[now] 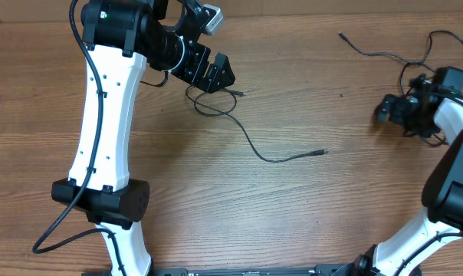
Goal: Untangle cables
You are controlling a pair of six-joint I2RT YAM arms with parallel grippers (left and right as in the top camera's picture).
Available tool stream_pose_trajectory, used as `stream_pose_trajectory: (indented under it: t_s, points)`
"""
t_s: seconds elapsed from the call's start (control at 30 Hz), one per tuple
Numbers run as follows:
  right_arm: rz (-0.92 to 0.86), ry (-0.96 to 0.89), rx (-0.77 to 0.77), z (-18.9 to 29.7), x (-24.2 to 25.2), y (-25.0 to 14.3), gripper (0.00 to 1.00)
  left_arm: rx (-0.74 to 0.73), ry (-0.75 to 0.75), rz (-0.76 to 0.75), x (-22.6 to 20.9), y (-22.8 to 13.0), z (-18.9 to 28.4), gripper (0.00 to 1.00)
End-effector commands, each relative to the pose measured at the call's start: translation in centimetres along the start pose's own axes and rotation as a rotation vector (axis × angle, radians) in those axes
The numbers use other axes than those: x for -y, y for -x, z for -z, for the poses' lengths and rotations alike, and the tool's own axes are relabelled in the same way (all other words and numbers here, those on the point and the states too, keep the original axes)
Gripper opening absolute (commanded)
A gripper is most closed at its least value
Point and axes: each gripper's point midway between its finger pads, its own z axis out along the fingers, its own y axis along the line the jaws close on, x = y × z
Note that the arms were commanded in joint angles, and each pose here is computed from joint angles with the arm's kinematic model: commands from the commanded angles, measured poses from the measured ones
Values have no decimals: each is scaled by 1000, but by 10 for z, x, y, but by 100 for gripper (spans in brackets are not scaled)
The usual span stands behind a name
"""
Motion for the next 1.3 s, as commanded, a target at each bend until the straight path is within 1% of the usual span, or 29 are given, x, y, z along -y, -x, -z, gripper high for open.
stream_pose_trajectory:
  t_s: [0.0,0.1,0.17,0.3,0.4,0.43,0.53,0.63,0.77,0.8,1.03,1.27]
  points:
    - [-32,0,33,1,18,7,100,-1,-14,-14,-2,0,-3,100]
    - [-44,89,37,3,9,7,100,-1,-15,-14,-1,0,-3,100]
    - [-16,183,28,7,-8,5,100,-1,-14,-14,-2,0,-3,100]
    - [15,231,29,25,-32,7,99,-2,-15,-14,-1,0,-3,99]
    - [82,244,82,56,-58,15,100,-1,-15,-14,-1,0,-3,100]
    - [140,253,110,68,-74,18,100,-1,-14,-14,-2,0,-3,100]
    - [253,277,134,82,-105,17,100,-1,-15,-14,-1,0,-3,100]
    - [395,317,113,80,-145,4,100,-1,-14,-14,-2,0,-3,99]
    - [666,383,110,77,-211,-21,100,-1,-15,-14,-1,0,-3,99]
    - [706,394,112,77,-221,-25,100,-1,-14,-14,-2,0,-3,100]
    - [906,492,179,81,-306,-51,100,-1,-15,-14,-1,0,-3,100]
    - [1026,566,174,66,-360,-87,100,-1,-15,-14,-1,0,-3,100]
